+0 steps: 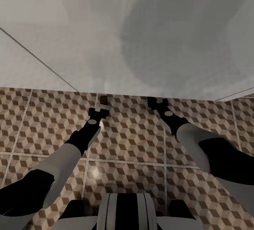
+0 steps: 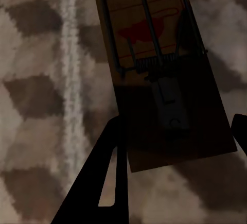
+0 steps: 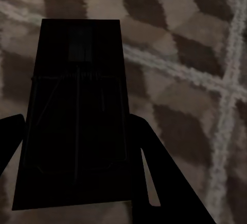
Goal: Take the four mousetraps from the cabinet in the bathroom and place them on the bathroom floor. Make sure all four end up on the same floor surface, and ensure that at least two of them are either under or directly next to the same bathroom sink.
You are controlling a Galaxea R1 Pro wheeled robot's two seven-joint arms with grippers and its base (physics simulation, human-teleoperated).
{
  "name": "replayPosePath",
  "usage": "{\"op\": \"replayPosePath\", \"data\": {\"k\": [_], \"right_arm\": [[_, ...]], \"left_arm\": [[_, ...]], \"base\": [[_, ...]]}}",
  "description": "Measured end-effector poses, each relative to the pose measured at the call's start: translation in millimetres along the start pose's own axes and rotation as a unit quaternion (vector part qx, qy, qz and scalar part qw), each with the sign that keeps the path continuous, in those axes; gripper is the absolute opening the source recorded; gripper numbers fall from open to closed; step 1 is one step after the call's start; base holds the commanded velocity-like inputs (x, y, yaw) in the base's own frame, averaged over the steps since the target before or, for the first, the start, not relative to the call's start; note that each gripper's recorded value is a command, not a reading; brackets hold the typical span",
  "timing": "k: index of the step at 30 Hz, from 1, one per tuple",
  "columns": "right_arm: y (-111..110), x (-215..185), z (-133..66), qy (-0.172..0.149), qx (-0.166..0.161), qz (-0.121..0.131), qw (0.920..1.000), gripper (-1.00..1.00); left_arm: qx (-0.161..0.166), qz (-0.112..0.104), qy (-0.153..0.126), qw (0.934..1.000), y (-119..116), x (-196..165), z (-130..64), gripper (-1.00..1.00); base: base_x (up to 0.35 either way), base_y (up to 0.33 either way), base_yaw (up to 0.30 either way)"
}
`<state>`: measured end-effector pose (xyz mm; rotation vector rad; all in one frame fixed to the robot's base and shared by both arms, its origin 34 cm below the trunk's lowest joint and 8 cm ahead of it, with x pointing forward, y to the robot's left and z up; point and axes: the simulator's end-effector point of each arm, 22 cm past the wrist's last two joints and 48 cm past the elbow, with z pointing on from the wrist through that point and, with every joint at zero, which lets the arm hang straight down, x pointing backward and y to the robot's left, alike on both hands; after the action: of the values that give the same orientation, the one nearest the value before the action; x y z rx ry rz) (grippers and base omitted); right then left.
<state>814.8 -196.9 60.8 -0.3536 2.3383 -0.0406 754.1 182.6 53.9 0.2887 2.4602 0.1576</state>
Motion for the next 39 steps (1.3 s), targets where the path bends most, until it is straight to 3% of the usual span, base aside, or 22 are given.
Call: {"op": "replayPosePath", "data": {"k": [7,8,19,39], "right_arm": [[-0.4,0.1,0.0,0.0,0.0,0.0,1.0,-1.0],[-0.5,0.1,0.0,0.0,0.0,0.0,1.0,-1.0],[-1.0,0.3,0.0,0.0,0.001,0.0,1.0,-1.0],[-1.8,0.6,0.0,0.0,0.001,0.0,1.0,-1.0]], "left_arm": [[0.0,0.0,0.001,1.0,0.0,0.6,0.0,-1.0],[0.0,0.0,0.001,1.0,-0.1,0.6,0.0,1.0],[0.008,0.017,-0.004,0.9998,-8.0,-1.4,-1.3,1.0],[0.009,0.019,-0.005,0.9998,-8.6,-1.4,-1.4,1.0]], "base": [[0.0,0.0,0.0],[0.0,0.0,0.0],[0.0,0.0,0.0],[0.0,0.0,0.0]]}}
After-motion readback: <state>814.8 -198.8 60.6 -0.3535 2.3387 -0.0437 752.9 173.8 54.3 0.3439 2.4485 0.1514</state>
